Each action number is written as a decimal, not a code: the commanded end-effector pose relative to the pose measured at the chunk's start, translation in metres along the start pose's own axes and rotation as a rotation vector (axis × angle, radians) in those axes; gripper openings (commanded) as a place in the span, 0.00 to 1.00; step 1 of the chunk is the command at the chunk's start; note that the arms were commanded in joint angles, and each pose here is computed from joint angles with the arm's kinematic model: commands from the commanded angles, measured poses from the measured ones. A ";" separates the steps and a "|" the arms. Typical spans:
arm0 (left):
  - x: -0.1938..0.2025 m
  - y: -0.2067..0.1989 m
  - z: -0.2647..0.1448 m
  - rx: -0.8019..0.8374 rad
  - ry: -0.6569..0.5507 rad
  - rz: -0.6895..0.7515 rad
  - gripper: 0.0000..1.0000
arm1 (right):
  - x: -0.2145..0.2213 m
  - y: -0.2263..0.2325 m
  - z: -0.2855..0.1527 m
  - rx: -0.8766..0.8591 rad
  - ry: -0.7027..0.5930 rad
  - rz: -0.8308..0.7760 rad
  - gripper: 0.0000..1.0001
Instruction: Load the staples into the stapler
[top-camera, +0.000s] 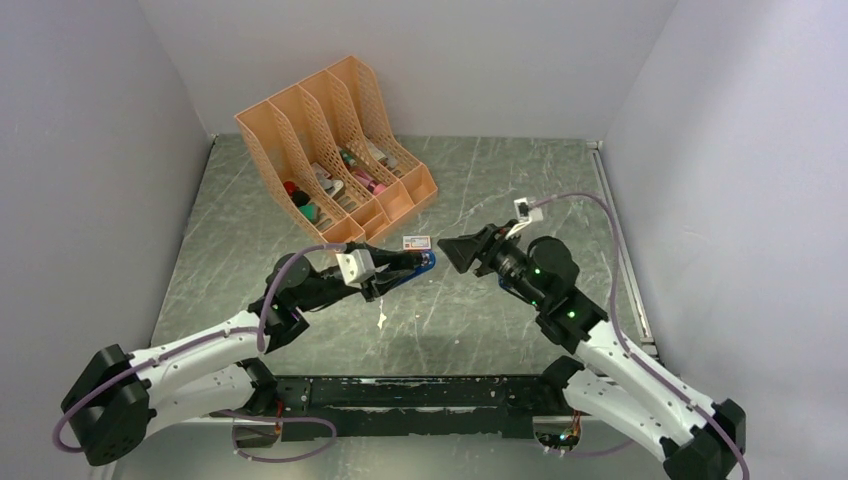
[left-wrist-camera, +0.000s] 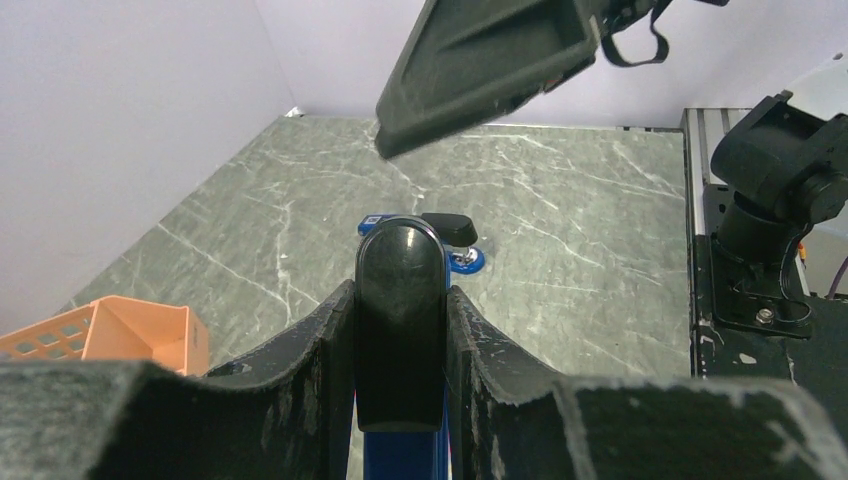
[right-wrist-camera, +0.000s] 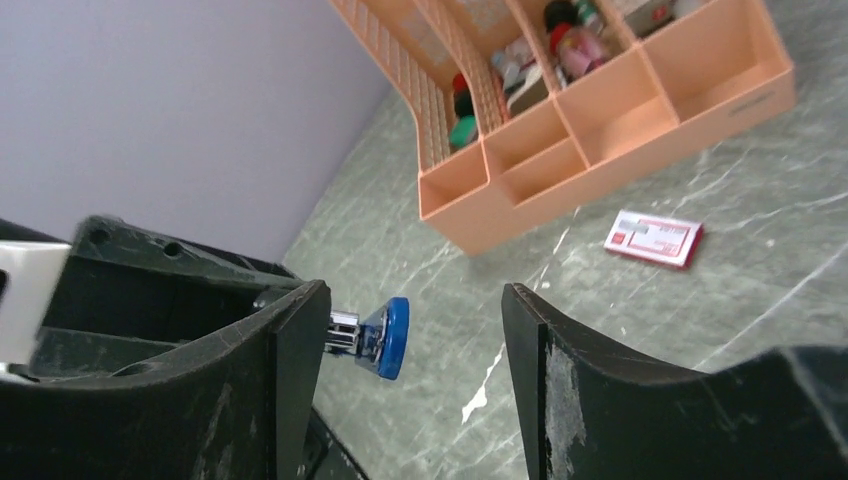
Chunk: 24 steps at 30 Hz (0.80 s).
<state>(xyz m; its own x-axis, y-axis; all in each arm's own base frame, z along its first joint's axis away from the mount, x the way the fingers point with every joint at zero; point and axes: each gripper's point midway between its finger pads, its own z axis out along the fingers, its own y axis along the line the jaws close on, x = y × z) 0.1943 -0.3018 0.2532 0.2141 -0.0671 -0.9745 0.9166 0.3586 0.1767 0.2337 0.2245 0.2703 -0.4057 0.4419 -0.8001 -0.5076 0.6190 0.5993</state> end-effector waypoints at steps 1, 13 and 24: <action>-0.042 0.006 0.008 0.011 -0.117 0.069 0.07 | 0.019 0.011 0.011 -0.079 0.103 -0.023 0.67; -0.047 0.008 0.011 0.005 -0.142 0.066 0.07 | 0.084 -0.044 0.022 0.118 0.320 0.015 0.60; -0.078 0.012 0.013 0.000 -0.217 0.091 0.07 | 0.144 -0.083 0.021 0.253 0.437 0.105 0.58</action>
<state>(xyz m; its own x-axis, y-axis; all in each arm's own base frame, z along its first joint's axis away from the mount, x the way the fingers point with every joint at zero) 0.1971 -0.3075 0.2431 0.1787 -0.0393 -0.9831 0.9268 0.3423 0.1548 0.2430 0.2459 0.1325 -0.6988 0.2582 -0.6671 -0.3050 0.7360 0.6044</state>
